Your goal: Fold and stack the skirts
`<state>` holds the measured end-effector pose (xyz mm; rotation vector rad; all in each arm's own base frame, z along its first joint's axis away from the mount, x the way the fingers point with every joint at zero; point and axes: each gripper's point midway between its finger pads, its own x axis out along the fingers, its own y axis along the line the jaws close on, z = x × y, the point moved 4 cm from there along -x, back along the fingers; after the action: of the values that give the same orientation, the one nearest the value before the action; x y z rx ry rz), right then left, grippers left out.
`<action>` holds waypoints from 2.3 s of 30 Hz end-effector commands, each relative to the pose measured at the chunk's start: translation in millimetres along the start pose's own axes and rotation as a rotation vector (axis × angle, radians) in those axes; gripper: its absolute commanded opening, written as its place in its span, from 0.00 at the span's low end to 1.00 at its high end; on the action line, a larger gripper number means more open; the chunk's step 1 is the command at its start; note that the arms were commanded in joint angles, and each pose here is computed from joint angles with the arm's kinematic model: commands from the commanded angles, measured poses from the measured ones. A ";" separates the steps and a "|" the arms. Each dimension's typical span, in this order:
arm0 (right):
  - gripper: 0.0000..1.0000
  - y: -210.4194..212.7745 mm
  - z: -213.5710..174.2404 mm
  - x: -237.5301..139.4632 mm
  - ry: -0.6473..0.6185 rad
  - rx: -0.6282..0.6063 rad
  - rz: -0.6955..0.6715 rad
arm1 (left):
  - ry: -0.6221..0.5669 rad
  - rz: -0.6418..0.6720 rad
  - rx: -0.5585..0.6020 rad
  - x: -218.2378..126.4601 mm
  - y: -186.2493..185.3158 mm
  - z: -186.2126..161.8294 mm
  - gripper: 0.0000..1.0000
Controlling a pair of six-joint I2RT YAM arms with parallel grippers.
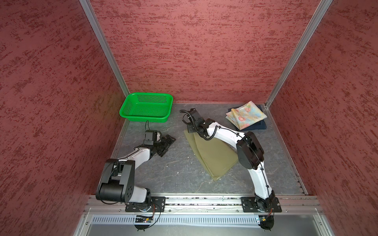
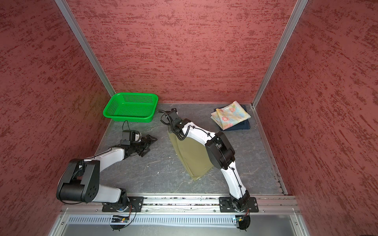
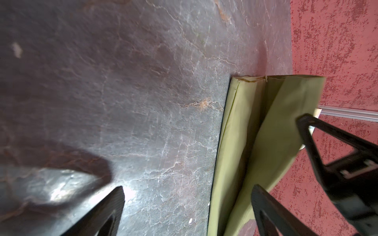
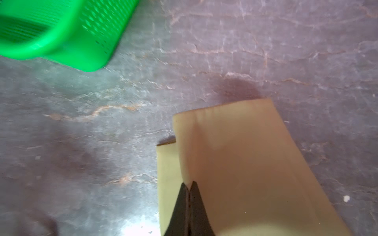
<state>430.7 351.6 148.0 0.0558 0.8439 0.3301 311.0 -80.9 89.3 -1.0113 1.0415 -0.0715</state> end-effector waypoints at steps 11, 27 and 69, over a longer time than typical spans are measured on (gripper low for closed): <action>0.00 25.4 -27.0 0.8 0.067 0.032 0.141 | -0.052 -0.002 -0.013 -9.7 6.0 12.1 1.00; 0.74 -31.3 -32.9 -53.9 0.036 0.283 0.123 | -0.126 -0.003 0.115 -15.9 -25.6 18.7 1.00; 0.86 -110.0 -73.6 -1.5 0.149 0.192 0.042 | 0.189 0.350 0.399 58.7 2.2 -73.1 1.00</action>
<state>381.3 220.3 68.6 0.2692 1.0758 0.1461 340.2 -173.6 72.3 -0.3907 1.1163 -0.2030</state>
